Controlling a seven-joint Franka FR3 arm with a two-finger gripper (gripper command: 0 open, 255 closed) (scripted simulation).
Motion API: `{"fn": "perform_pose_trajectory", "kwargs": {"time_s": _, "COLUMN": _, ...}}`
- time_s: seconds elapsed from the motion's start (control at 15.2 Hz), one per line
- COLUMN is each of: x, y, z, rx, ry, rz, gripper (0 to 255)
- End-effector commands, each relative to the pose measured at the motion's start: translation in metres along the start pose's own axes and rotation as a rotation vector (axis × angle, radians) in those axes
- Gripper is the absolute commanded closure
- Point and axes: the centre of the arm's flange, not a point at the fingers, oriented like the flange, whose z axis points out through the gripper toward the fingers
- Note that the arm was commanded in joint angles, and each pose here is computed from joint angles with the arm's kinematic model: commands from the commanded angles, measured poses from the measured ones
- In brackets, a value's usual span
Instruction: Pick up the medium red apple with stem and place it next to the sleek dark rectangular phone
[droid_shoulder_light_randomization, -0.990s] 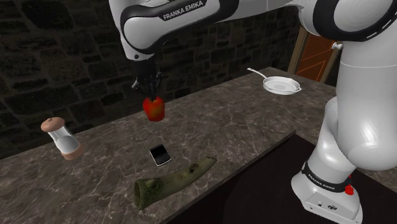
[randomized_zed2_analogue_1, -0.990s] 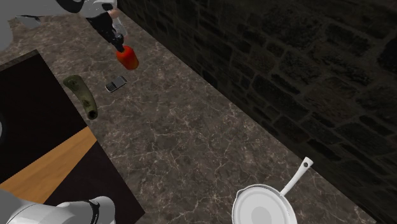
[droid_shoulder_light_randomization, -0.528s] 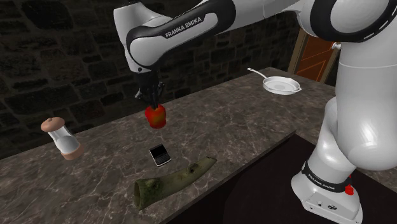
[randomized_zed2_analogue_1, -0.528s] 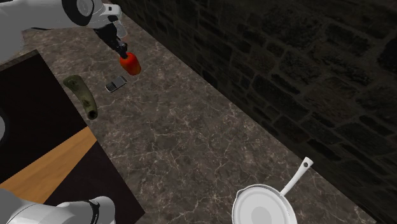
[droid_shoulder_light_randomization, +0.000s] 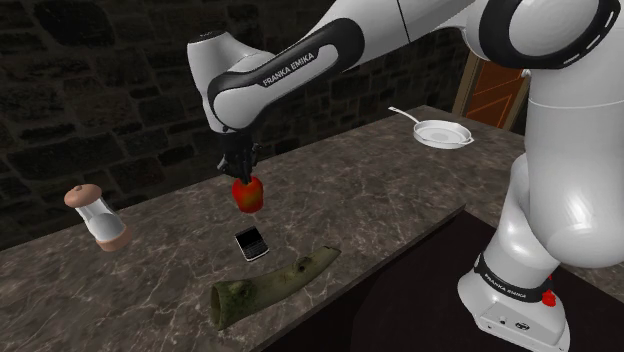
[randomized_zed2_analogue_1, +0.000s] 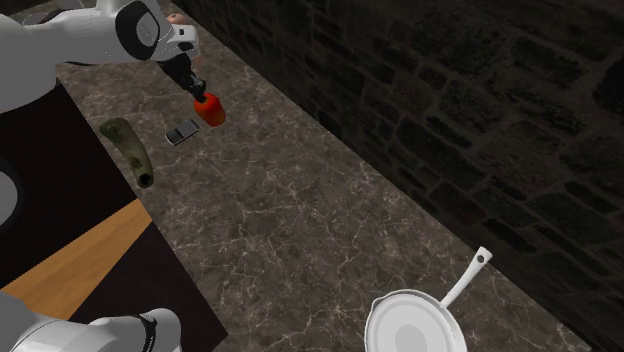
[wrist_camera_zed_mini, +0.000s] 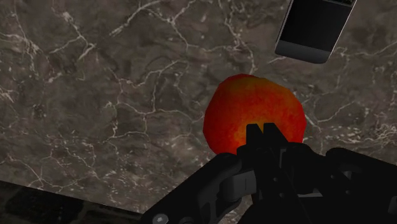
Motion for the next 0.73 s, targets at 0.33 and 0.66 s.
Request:
{"fn": "perform_pose_trajectory", "kwargs": {"time_s": 0.33, "x": -0.0005, "y": -0.0008, "z": 0.0071, "rx": 0.000, "ry": 0.000, "rz": 0.000, "gripper": 255}}
{"fn": "perform_pose_trajectory", "kwargs": {"time_s": 0.66, "x": -0.0006, "y": -0.0008, "z": 0.0071, "rx": 0.000, "ry": 0.000, "rz": 0.000, "gripper": 0}}
